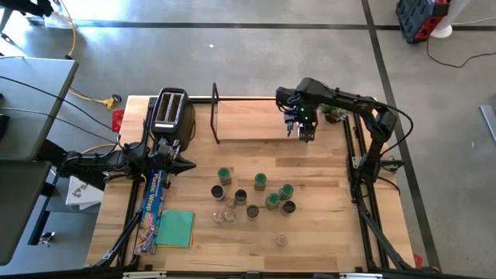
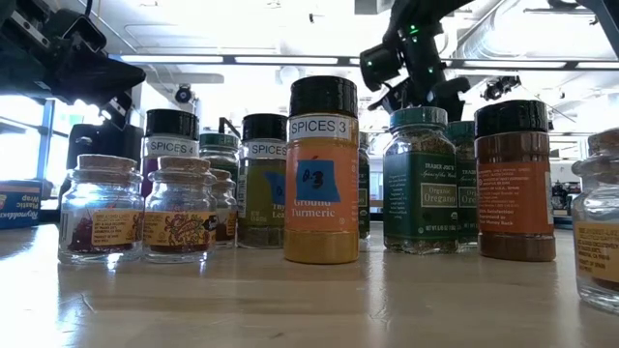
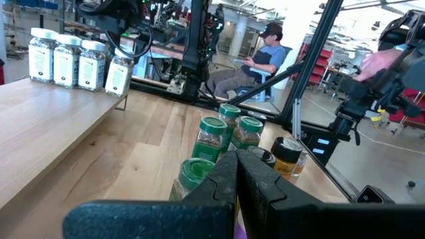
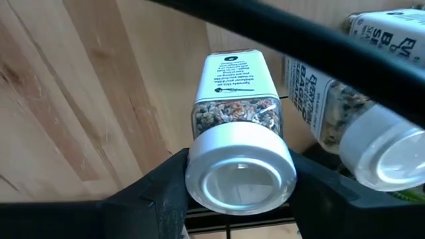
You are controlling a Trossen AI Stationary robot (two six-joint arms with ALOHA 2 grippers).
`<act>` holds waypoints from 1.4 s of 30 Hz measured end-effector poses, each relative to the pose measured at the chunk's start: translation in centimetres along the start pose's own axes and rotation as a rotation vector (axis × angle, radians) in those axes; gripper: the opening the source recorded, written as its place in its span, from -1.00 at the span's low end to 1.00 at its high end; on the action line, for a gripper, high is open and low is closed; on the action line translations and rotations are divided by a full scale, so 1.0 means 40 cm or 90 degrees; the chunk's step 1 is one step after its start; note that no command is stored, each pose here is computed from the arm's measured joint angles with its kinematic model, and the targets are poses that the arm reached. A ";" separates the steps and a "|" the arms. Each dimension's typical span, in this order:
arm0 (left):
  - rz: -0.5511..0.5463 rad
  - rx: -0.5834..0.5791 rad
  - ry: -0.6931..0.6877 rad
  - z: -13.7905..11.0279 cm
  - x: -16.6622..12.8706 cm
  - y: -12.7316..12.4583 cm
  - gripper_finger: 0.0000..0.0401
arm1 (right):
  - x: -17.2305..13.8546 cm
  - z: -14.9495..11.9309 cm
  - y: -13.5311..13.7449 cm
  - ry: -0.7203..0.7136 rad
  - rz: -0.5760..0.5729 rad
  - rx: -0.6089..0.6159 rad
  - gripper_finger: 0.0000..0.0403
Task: Shelf spices
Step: Put the white seasoning bottle on the shelf and align it with the other white seasoning bottles
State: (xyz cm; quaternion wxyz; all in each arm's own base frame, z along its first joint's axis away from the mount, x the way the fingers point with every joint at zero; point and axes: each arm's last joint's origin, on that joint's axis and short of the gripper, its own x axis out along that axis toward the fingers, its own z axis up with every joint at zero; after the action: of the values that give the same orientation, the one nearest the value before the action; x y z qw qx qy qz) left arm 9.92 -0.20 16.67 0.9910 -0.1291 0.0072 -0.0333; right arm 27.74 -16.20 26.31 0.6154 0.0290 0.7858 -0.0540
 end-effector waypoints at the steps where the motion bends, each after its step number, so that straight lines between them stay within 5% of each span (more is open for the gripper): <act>1: 0.000 0.000 0.000 0.000 0.000 0.000 -1.00 | 0.000 0.000 0.000 0.000 -0.002 0.001 0.07; 42: 0.000 0.000 0.000 0.000 0.000 0.000 -1.00 | -0.039 -0.038 0.003 -0.015 -0.072 0.125 0.15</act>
State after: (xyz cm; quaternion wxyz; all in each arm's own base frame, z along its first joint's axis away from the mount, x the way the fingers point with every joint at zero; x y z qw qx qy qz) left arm 9.92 -0.20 16.68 0.9911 -0.1291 0.0071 -0.0333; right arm 26.67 -15.85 28.20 0.6146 0.0442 0.7700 -0.1657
